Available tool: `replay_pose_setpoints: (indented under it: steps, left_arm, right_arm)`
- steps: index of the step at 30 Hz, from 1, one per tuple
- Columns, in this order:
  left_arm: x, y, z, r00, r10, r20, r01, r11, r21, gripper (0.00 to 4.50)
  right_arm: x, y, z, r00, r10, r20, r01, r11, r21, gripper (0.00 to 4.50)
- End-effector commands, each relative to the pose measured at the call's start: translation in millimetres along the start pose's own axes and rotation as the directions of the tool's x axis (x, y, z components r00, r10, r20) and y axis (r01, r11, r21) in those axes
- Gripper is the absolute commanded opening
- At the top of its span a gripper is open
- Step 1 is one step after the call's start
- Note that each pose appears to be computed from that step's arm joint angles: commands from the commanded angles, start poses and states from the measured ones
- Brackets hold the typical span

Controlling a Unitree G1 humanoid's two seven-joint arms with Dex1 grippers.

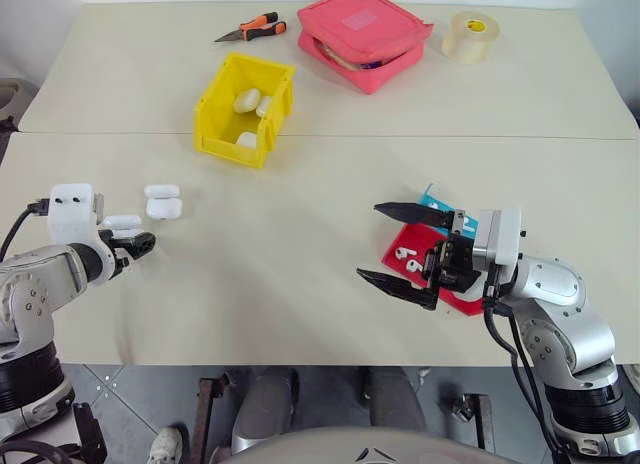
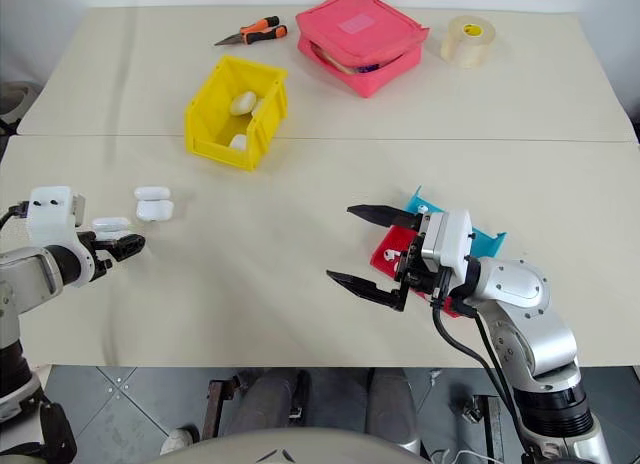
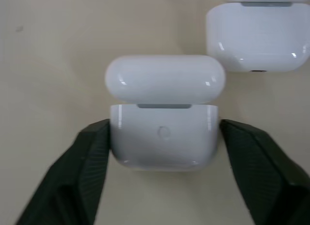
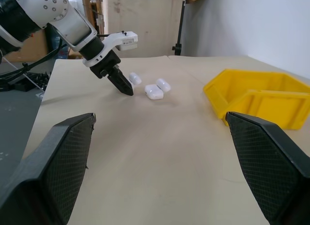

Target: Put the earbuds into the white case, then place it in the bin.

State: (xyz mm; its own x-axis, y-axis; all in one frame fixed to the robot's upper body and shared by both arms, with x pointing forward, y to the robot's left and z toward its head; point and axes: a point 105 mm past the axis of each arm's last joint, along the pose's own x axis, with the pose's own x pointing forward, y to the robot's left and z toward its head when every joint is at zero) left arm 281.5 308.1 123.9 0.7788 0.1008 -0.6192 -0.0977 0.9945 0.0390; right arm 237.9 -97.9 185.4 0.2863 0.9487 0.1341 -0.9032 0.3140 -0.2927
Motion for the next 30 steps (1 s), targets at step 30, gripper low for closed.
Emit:
replay_pose_setpoints:
  steps: [30]
  left_arm:
    - [-65,-212,26,-0.182,-0.916,0.357,0.559,0.202,0.804,2.8]
  right_arm:
    - [-75,2,24,0.933,-0.281,-0.224,0.255,0.957,-0.137,4.5]
